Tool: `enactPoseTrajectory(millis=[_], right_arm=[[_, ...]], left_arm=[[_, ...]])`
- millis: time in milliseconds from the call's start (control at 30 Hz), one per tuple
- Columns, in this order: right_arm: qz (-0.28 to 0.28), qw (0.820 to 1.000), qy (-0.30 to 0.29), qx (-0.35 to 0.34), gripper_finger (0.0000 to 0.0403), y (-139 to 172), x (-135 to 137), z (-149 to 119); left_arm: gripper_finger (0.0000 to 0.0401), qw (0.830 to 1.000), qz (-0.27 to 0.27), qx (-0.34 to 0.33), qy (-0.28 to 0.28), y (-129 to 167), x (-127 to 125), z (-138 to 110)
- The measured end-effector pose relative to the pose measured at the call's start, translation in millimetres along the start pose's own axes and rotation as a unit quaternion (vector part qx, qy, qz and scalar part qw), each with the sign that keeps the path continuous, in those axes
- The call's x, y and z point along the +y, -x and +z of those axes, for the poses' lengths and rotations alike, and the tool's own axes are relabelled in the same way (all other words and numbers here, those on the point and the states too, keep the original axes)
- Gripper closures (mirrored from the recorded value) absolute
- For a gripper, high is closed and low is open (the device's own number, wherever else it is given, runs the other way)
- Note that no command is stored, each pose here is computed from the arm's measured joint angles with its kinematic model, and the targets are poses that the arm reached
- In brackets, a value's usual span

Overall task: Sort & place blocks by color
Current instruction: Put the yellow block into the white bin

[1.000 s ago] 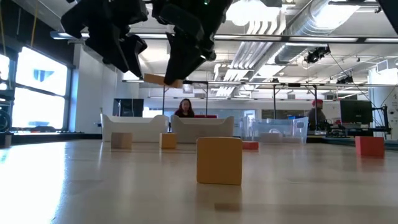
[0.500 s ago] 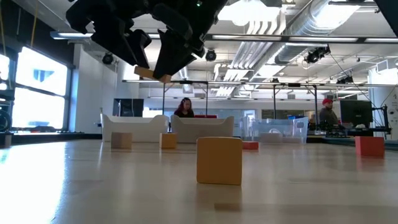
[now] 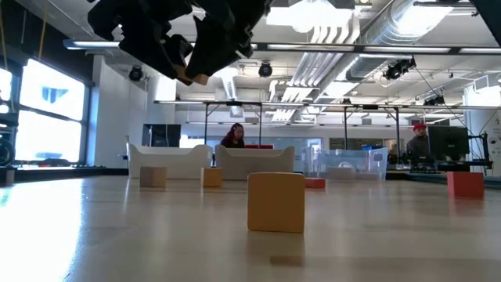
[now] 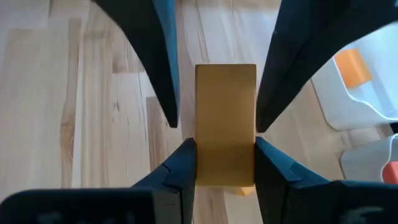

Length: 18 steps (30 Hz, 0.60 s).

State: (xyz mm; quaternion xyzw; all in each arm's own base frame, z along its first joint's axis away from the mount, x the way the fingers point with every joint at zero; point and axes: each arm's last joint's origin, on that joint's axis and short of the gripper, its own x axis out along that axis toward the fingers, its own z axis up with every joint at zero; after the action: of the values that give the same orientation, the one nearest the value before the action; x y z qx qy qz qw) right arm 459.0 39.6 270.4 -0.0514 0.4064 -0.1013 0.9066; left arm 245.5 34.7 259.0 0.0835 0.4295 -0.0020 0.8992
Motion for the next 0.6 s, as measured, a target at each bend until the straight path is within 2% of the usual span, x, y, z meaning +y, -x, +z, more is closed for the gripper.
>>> enactPoseTrajectory(millis=[267, 600], right_arm=[[0.001, 1.000, -0.010, 0.010, 0.0306, -0.7, 0.2, -2.2], [0.009, 1.000, -0.015, 0.019, 0.0306, -0.7, 0.6, -3.8]], left_arm=[[0.0187, 1.000, 0.001, -0.006, 0.004, -0.1, 0.3, 1.0], [0.0295, 1.000, 0.003, -0.006, 0.012, -0.1, 0.6, 1.2]])
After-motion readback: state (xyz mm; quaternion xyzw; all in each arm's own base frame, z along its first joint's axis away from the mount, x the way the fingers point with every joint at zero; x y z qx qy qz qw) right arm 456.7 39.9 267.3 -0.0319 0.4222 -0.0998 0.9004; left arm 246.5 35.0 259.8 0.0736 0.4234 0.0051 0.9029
